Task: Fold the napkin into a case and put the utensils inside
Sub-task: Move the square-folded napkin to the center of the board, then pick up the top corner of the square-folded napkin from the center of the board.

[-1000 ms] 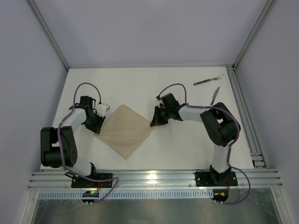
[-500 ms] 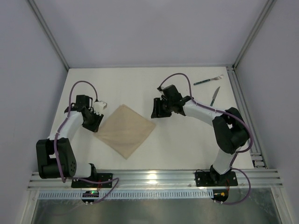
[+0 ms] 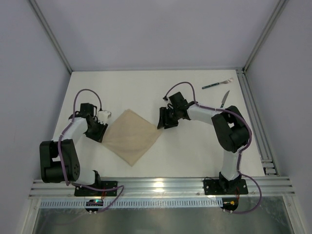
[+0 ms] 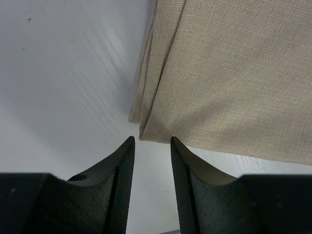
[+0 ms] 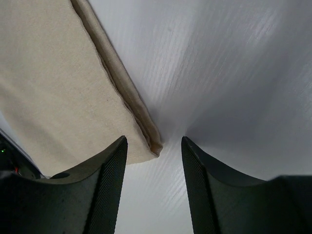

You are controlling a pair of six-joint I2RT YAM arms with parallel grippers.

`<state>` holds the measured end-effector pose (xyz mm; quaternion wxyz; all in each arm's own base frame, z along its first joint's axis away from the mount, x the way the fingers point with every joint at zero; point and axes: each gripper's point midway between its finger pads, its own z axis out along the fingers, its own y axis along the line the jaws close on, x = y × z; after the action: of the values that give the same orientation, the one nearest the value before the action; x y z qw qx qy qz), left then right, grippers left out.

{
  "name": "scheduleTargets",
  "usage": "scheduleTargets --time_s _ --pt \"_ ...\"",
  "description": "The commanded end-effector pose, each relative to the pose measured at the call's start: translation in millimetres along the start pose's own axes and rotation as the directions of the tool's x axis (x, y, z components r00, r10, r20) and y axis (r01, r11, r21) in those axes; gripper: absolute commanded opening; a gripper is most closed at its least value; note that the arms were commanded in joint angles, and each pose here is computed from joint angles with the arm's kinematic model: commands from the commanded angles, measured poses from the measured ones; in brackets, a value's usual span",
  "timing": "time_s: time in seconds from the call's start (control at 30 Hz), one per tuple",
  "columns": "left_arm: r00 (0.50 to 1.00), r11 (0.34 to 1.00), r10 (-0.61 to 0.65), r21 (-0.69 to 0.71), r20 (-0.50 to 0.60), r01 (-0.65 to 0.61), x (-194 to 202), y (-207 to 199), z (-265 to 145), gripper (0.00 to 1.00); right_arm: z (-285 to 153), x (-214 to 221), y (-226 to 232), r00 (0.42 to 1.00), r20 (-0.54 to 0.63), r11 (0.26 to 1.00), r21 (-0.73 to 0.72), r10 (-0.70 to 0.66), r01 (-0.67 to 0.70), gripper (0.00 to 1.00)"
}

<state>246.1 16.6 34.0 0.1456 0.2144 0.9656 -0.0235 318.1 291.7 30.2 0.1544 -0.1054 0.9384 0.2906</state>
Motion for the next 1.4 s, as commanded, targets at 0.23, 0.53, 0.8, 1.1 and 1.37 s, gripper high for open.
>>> scheduleTargets --time_s 0.23,0.53,0.8,1.1,1.37 --pt "1.0 1.0 -0.001 -0.026 0.028 0.002 -5 6 2 0.38 15 27 -1 0.997 -0.064 0.996 -0.069 0.049 -0.053 0.29" --pt "0.996 1.0 -0.012 0.005 0.093 0.011 -23 4 -20 0.38 11 19 -14 0.996 -0.011 0.996 -0.018 0.092 -0.092 0.04" --pt "0.99 0.997 -0.02 0.079 0.141 0.009 -51 -2 -29 0.38 -32 23 -68 0.969 0.133 0.974 0.06 0.21 -0.22 0.04" --pt "0.98 0.982 0.107 0.135 0.169 -0.13 -81 -38 -26 0.4 -66 87 -74 0.974 0.07 0.969 0.108 0.214 -0.22 0.14" --pt "0.974 0.968 0.16 0.166 0.163 -0.187 -87 -55 -13 0.52 -100 5 -44 0.987 0.156 0.992 0.114 0.036 -0.054 0.53"
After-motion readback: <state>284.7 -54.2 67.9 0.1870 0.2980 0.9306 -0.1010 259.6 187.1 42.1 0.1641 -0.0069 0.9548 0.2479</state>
